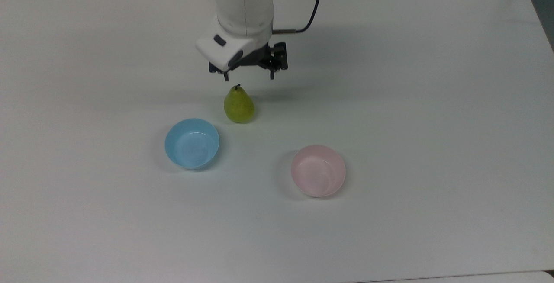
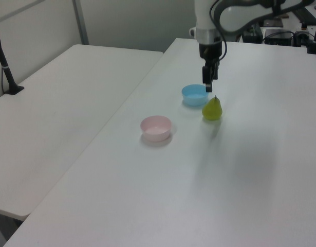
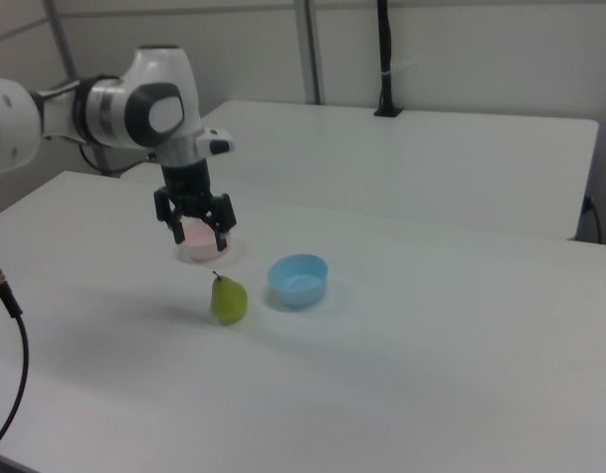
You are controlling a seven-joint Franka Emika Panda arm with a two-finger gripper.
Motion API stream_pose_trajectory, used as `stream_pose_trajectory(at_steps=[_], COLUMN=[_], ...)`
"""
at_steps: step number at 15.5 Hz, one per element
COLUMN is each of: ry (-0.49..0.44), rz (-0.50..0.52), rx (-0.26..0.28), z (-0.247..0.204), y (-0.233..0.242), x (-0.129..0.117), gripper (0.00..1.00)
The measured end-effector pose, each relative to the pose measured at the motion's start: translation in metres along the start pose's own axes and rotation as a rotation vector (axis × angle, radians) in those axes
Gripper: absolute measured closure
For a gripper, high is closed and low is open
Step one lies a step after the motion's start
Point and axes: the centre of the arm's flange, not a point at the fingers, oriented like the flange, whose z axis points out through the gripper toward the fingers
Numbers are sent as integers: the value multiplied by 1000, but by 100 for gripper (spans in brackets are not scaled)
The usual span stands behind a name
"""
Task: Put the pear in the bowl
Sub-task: 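Lower the open gripper down over the yellow-green pear, then close the gripper on the pear and lift it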
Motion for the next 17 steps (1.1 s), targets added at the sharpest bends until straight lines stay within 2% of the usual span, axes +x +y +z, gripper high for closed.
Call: stream_pose_trajectory(at_steps=[6, 9, 12, 14, 17], ry=[-31, -52, -60, -62, -57], rz=[-42, -68, -78, -79, -80], rx=[-84, -125, -135, -135, -135], z=[69, 96, 112, 114, 111], y=[3, 6, 6, 6, 6], x=[23, 22, 20, 20, 20], gripper=[0, 0, 3, 7, 31])
